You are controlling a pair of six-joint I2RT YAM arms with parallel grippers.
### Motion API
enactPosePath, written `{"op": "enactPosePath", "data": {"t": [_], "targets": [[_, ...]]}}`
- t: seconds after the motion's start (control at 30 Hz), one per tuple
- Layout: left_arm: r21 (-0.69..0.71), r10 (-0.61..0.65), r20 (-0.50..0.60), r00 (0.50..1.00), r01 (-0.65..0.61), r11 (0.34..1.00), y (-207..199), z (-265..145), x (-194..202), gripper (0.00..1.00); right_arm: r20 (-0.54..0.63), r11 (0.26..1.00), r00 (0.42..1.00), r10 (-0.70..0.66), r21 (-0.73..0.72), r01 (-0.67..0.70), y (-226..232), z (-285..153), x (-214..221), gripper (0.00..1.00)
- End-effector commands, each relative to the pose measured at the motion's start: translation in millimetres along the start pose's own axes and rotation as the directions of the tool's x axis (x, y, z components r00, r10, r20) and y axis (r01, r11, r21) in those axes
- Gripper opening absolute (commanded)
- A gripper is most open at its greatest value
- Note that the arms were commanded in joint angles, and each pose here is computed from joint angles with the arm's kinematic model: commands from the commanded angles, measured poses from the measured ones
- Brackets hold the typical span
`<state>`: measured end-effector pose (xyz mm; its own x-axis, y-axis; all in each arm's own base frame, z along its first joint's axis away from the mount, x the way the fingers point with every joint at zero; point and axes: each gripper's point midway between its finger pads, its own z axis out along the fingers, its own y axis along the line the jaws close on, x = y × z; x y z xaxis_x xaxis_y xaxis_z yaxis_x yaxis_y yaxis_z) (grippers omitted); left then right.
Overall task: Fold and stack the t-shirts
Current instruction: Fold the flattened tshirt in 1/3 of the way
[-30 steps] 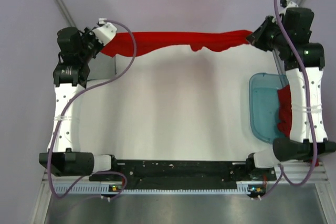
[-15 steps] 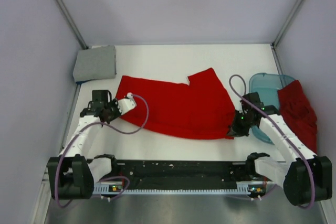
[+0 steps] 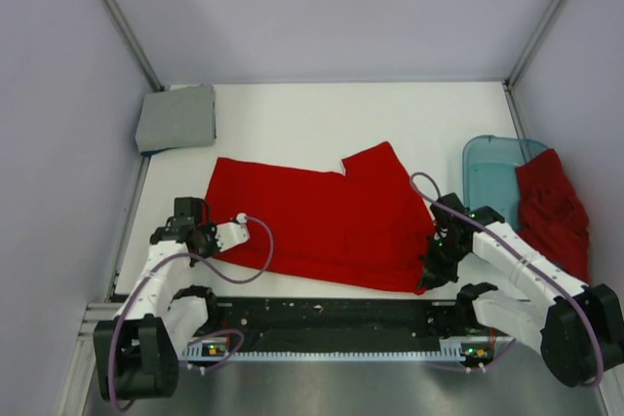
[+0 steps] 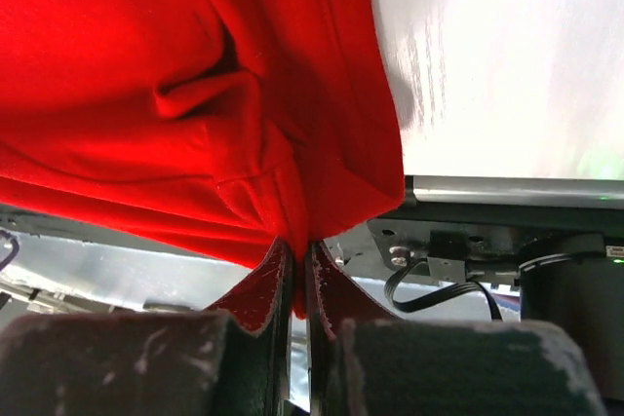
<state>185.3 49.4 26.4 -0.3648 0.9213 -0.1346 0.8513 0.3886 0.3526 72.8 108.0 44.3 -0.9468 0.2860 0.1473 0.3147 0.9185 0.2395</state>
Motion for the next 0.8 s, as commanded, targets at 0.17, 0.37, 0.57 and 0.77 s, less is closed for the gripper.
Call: {"op": "enactPosePath", "data": {"t": [0.17, 0.37, 0.57, 0.77], "targets": [[0.17, 0.07, -0.167, 0.983, -0.041, 0.985, -36.6, -22.2, 37.1, 0.15, -0.108, 0.999, 0.994, 0.022, 0.043, -0.017, -15.2, -2.8, 30.3, 0.1], [0.237, 0.084, -0.116, 0.99, -0.054, 0.97, -32.3, -66.0, 25.3, 0.68, 0.026, 0.997, 0.998, -0.055, 0.062, 0.053, -0.8, -41.1, 1.0, 0.52], [0.106, -0.139, 0.102, 0.985, 0.128, 0.986, 43.8, -83.4, -24.1, 0.7, 0.396, 0.978, 0.901, -0.177, -0.031, 0.205, 58.5, -92.9, -82.3, 0.5], [0.121, -0.244, 0.06, 0.968, 0.235, 0.964, 65.9, -35.5, -19.5, 0.62, 0.392, 0.975, 0.897, -0.203, 0.0, 0.221, 55.9, -36.7, -110.8, 0.52]]}}
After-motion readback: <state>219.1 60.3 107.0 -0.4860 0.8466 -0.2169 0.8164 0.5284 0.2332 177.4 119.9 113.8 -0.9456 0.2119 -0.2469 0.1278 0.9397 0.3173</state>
